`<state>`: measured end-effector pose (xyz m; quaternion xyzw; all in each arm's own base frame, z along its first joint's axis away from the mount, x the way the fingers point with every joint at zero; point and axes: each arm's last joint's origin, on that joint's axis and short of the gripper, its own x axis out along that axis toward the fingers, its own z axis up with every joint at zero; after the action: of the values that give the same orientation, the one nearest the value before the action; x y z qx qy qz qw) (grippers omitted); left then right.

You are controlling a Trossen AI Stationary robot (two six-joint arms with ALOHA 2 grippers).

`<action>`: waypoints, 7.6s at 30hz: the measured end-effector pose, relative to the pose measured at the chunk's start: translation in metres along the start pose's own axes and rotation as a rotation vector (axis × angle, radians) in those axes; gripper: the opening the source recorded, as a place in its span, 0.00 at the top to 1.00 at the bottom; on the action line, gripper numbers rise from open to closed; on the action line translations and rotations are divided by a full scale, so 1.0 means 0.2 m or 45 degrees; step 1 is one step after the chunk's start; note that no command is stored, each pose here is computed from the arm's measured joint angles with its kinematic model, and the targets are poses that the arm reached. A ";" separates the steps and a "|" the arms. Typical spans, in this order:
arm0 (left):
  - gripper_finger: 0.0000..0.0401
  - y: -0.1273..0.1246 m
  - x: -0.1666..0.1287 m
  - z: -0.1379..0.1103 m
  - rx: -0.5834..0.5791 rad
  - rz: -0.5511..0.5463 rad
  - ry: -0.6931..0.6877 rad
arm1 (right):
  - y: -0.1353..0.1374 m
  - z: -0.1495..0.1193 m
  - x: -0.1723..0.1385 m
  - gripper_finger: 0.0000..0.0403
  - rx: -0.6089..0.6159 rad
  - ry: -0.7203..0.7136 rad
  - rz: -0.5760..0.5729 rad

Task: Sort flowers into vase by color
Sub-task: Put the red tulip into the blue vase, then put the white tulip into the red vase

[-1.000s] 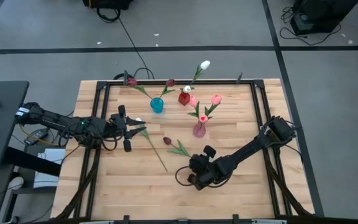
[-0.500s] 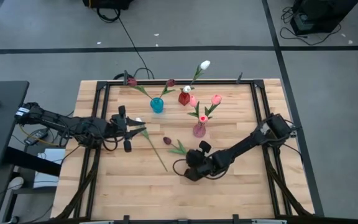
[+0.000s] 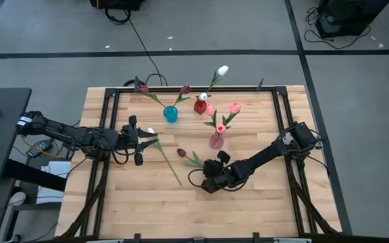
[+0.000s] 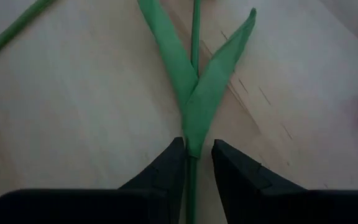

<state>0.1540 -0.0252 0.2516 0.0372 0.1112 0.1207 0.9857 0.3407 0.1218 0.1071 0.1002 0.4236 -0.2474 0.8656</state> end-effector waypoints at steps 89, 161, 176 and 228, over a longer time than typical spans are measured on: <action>0.92 -0.47 0.47 0.15 -0.074 -0.606 -0.315 | 0.19 0.44 -0.59 0.98 -0.147 -1.240 0.464; 0.93 0.46 0.52 -0.04 -0.015 0.532 0.409 | 0.02 0.31 -0.42 0.73 -0.174 -0.627 0.311; 0.63 0.41 0.36 -0.03 0.020 0.472 0.338 | 0.00 0.34 -0.40 0.73 -0.148 -0.637 0.300; 0.63 0.05 -0.02 -0.32 -0.142 0.135 -0.137 | 0.32 0.29 0.00 0.54 -0.079 -0.458 0.214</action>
<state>0.1333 -0.0128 0.1914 -0.0056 0.0490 0.1763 0.9831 0.4140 0.1535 0.1406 0.0628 0.2598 -0.1753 0.9475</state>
